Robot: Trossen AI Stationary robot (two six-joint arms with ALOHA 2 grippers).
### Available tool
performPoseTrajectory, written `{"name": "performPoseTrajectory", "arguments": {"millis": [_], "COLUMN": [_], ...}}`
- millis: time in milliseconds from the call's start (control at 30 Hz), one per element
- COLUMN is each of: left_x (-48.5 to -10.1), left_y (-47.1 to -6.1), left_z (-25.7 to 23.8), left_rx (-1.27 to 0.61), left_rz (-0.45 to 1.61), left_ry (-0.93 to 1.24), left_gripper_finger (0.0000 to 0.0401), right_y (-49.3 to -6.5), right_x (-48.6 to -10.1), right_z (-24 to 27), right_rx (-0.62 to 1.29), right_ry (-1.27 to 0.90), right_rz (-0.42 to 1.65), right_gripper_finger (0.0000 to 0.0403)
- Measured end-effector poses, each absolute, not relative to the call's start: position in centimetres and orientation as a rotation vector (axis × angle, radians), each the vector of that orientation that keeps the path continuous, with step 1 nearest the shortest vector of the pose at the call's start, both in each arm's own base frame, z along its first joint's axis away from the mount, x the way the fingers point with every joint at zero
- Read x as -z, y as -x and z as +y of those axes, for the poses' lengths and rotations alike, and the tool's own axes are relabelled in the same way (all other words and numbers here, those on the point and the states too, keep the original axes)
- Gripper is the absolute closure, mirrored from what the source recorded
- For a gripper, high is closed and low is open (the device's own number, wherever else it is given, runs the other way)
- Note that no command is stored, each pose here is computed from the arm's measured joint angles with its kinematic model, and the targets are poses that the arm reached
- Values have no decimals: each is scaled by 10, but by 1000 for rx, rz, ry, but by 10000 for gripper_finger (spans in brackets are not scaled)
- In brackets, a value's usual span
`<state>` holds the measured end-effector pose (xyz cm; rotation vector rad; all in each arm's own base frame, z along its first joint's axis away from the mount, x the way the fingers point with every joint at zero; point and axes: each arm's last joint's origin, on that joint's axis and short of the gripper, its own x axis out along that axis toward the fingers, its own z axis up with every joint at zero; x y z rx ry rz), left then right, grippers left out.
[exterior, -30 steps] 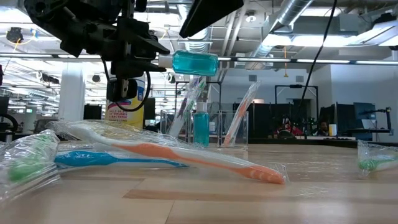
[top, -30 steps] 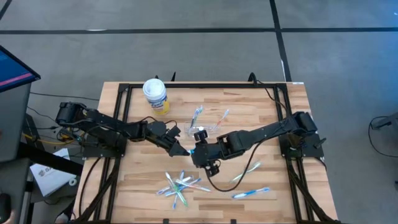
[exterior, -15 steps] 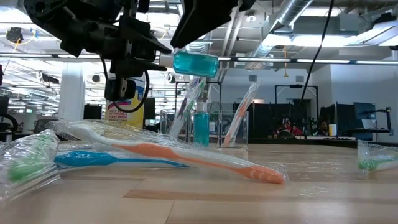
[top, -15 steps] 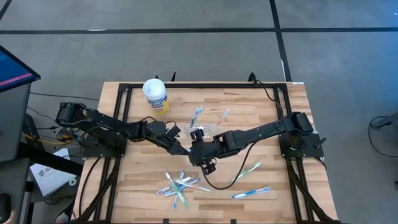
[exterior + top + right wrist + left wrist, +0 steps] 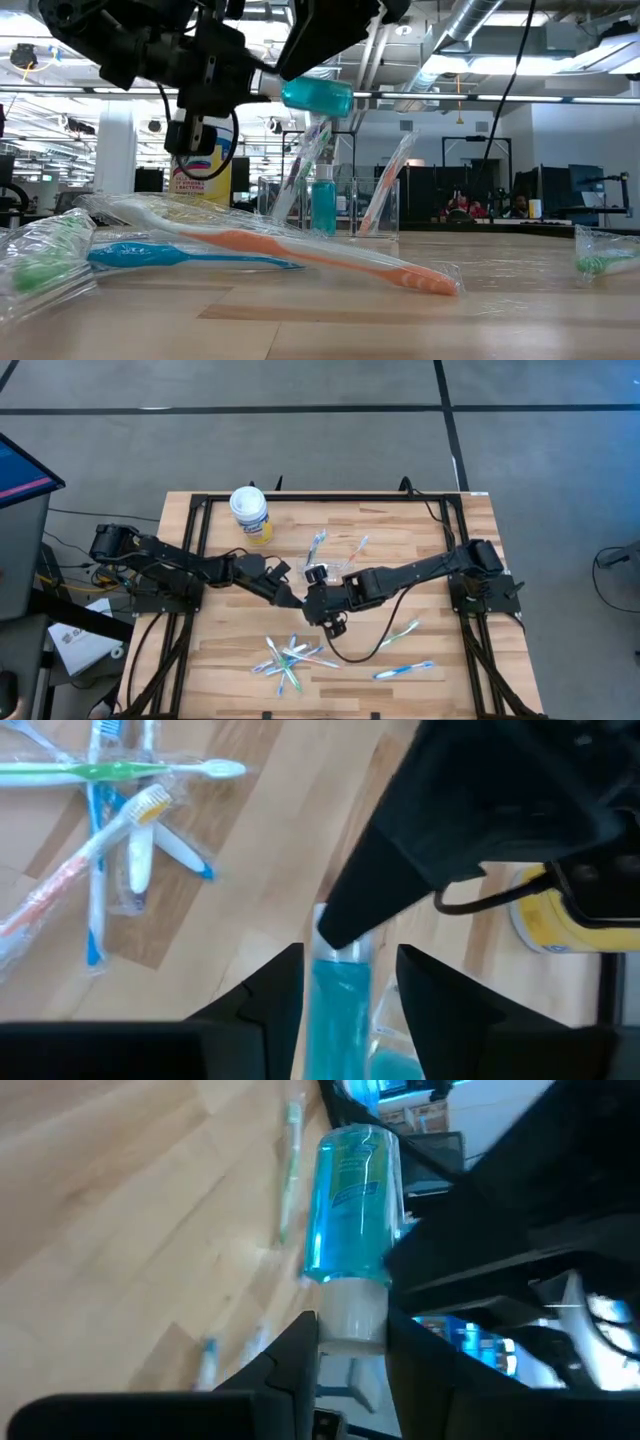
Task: Pick & Place toothbrushing station
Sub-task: Put the blue mouthwash into the transparent organizer
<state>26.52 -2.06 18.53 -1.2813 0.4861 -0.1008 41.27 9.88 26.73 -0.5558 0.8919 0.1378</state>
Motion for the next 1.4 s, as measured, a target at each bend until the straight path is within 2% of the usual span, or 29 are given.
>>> {"name": "performPoseTrajectory", "arguments": {"millis": [967,1233,1400], "left_x": [-188,-187,-187], "left_y": [-266,-265,-265], "left_z": [-21,-21,-22], "left_rx": [124,129,135], "left_rz": [484,491,496], "left_ry": [1336,1337,1337], "left_gripper_finger": [313,313,313], "right_y": [-414,-425,-425], "right_x": [-267,-241,-242], "right_z": [95,97,97], "right_rx": [-168,-194,-182], "right_ry": [528,560,571], "right_rz": [890,932,927], "right_gripper_finger": [268,270,279]}}
